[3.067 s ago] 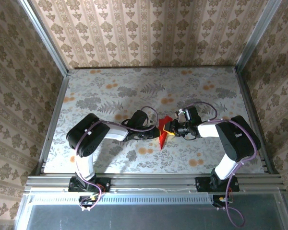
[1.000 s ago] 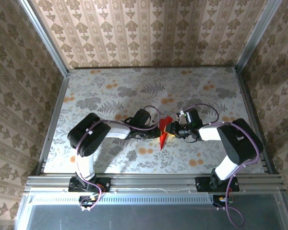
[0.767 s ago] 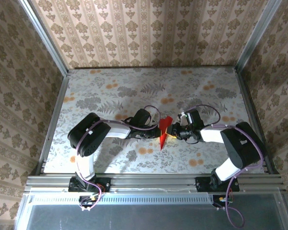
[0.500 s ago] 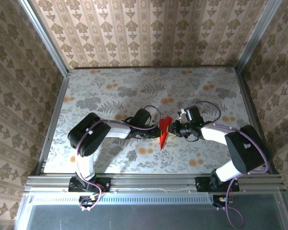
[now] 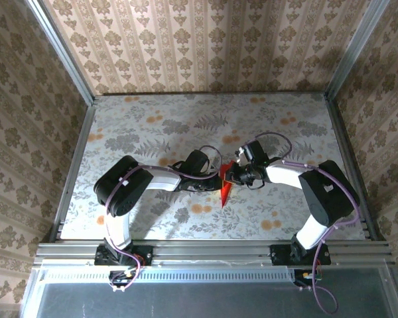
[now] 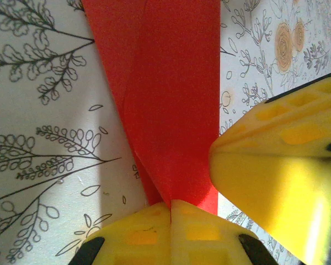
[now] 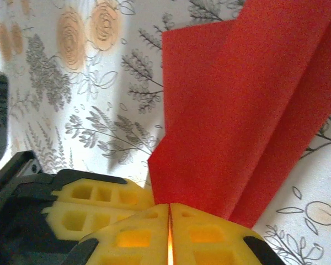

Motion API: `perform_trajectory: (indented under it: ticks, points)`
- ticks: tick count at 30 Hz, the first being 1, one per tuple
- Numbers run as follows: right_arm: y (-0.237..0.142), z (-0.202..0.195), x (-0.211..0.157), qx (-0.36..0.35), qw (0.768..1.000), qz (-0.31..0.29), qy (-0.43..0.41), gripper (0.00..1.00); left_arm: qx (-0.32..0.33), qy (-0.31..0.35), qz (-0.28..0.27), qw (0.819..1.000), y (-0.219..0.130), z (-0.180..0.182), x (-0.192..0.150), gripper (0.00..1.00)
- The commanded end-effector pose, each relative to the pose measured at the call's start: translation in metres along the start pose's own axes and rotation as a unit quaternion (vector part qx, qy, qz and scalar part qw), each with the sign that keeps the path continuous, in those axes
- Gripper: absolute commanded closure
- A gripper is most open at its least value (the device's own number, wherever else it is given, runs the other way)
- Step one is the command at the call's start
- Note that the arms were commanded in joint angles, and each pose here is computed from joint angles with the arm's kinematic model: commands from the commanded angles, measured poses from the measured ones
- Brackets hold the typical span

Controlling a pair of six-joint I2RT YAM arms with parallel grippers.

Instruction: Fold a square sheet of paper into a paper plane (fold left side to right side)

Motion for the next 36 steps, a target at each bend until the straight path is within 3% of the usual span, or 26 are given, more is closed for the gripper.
perform_trajectory:
  ticks: [1,26,36]
  points:
    - [0.003,-0.007,-0.002,-0.03,1.0,0.007,-0.003,0.89,0.074,-0.012,0.034,0.997,0.024,0.036,-0.022,0.98]
    - [0.015,-0.036,-0.022,-0.076,0.996,0.032,0.013,0.9,0.065,-0.011,0.035,0.997,0.025,0.033,-0.022,0.94]
    - [0.015,-0.062,-0.044,-0.104,0.992,0.051,0.041,0.96,0.049,0.029,-0.009,0.998,-0.022,-0.005,0.005,0.88]
Point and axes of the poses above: each hand's point on the last joint's axis, 136 mm out from that joint toward the fingers, its own y axis out along the fingers, its own z axis along the line the jaws close on, x = y × z, the point moved 8 cm from there along -y, back along the fingers, and after that the axes turned 1 degree about y, right-handed, at the moved point
